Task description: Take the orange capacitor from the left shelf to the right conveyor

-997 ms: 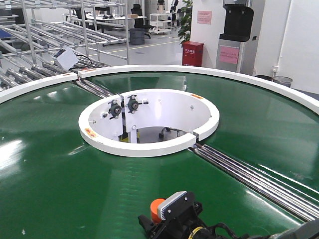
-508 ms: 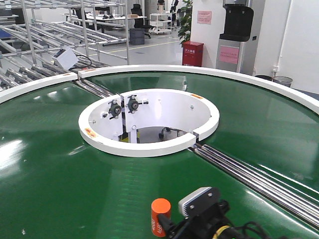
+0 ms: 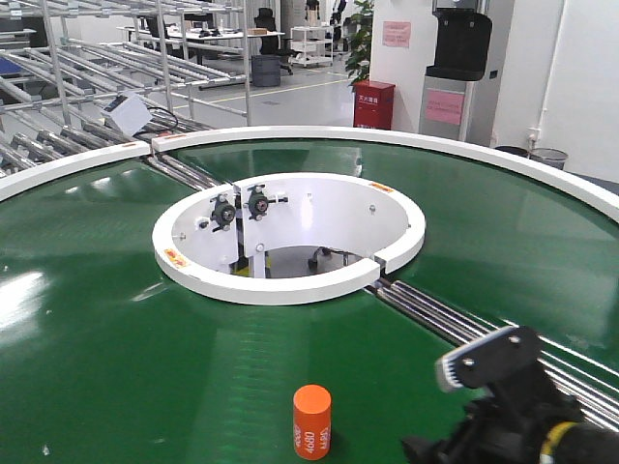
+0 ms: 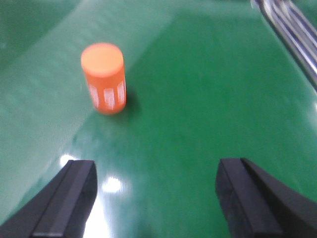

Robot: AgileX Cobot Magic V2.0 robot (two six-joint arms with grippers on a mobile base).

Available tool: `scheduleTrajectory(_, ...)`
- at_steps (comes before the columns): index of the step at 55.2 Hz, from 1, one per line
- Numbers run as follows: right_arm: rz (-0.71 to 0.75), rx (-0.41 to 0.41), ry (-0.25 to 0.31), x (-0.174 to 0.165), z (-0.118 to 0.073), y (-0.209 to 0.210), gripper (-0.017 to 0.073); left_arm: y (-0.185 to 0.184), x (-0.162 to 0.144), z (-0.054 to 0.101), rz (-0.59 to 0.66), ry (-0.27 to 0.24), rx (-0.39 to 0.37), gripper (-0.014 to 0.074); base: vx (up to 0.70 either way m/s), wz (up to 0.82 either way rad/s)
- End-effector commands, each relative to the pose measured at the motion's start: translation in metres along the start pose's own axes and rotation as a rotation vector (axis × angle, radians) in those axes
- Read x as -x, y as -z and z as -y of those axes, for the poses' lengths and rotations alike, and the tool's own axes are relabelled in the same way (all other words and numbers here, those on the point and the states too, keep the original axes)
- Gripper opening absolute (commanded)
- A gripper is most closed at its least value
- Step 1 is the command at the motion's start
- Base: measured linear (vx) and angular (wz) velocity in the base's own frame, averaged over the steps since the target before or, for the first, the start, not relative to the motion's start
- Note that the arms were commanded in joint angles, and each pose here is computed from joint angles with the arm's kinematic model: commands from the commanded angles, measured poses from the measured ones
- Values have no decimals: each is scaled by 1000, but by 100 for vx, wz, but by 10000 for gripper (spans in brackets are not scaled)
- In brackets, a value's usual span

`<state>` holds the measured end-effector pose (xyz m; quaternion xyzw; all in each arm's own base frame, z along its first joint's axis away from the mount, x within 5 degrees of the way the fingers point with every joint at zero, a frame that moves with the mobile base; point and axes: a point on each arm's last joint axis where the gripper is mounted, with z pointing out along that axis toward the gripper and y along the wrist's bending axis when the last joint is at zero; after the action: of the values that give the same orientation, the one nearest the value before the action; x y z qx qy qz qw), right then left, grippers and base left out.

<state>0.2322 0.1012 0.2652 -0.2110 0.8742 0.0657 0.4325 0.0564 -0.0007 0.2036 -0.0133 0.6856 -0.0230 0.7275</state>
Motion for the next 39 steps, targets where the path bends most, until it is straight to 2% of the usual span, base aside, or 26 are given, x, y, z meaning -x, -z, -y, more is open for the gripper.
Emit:
scheduleTrajectory(1,24,-12,3,8,3,34,533,0,-3,0,61,14,-3,-6,0,0)
scheduleTrajectory(8,-18,-7,18,2,3,58,533,0,-3,0,61,14,-3,-6,0,0)
scheduleTrajectory(16,58,-12,58,4,3,79,533,0,-3,0,61,14,-3,-6,0,0)
scheduleTrajectory(32,106,-16,69,2,3,83,532,0,-3,0,61,14,-3,-6,0,0)
scheduleTrajectory(39,107,-17,96,2,3,83,498,0,-3,0,61,14,-3,-6,0,0)
